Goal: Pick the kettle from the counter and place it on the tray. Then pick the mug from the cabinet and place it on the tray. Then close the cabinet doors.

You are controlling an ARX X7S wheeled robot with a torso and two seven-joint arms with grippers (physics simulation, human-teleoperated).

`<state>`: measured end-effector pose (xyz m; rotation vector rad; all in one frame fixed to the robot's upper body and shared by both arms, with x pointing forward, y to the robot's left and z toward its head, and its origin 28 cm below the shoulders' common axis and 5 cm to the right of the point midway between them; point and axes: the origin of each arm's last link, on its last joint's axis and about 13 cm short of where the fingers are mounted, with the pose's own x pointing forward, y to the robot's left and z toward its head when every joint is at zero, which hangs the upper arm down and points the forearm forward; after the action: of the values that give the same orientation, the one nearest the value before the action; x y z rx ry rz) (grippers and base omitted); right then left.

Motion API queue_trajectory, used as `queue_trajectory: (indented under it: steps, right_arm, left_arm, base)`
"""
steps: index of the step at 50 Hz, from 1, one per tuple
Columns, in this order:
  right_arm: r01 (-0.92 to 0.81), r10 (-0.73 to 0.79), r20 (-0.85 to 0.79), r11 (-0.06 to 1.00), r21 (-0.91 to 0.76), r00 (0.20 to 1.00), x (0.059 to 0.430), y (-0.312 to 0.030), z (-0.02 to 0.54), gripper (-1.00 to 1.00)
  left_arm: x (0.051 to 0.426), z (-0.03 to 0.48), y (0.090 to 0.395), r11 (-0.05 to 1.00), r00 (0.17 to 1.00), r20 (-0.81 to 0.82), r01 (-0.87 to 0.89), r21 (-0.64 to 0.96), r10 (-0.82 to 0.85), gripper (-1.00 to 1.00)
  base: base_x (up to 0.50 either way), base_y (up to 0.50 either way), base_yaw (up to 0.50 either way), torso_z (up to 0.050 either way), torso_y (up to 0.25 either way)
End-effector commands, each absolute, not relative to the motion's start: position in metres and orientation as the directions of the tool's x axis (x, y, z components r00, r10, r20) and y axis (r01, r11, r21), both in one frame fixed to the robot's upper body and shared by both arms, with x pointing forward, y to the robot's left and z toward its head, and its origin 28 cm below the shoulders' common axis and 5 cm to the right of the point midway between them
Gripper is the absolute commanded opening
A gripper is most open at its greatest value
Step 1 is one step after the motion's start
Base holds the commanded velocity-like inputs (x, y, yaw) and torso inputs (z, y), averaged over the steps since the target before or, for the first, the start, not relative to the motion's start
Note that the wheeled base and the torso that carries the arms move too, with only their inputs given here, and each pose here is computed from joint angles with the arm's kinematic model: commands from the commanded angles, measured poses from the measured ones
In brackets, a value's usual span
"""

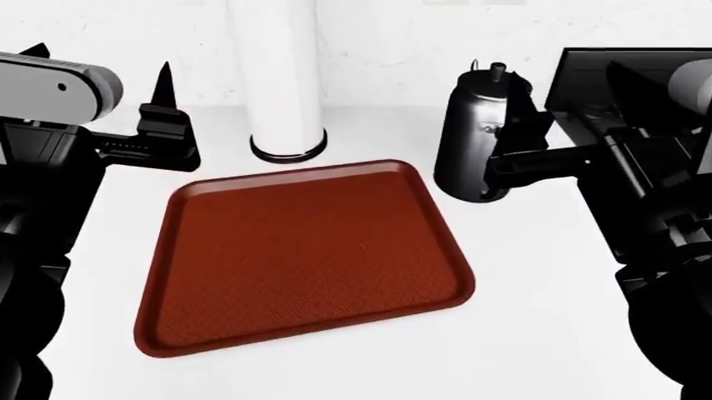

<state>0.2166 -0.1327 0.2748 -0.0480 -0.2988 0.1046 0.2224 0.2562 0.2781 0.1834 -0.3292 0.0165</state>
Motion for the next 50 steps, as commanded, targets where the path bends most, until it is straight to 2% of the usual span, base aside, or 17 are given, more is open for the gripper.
queue_trajectory:
  steps: [1,13,30,50]
  right_arm:
    - [-0.088,0.101,0.291,0.994,-0.058,0.951,0.217,-0.133,0.2743,1.0]
    - [-0.059,0.059,0.265,0.998,-0.006,0.963,0.2148,-0.135,0.277,1.0]
    - [-0.083,0.081,0.279,0.997,-0.005,0.957,0.2129,-0.1353,0.2764,1.0]
    - [-0.046,0.048,0.242,0.999,-0.014,0.969,0.2098,-0.1384,0.281,1.0]
  left_arm:
    - [0.222,0.2784,0.256,0.982,0.946,0.323,-0.045,0.183,-0.017,1.0]
    - [0.2218,0.2786,0.2555,0.981,0.946,0.324,-0.045,0.187,-0.018,1.0]
    - [0.2209,0.2786,0.2558,0.98,0.945,0.325,-0.047,0.192,-0.018,1.0]
    - [0.2159,0.2775,0.2571,0.979,0.942,0.334,-0.041,0.198,-0.028,1.0]
  base:
    - [0.2,0.0,0.0,0.05,0.0]
    - [0.03,0.0,0.0,0.05,0.0]
    - [0.09,0.0,0.0,0.05,0.0]
    - [0.15,0.0,0.0,0.0,0.0]
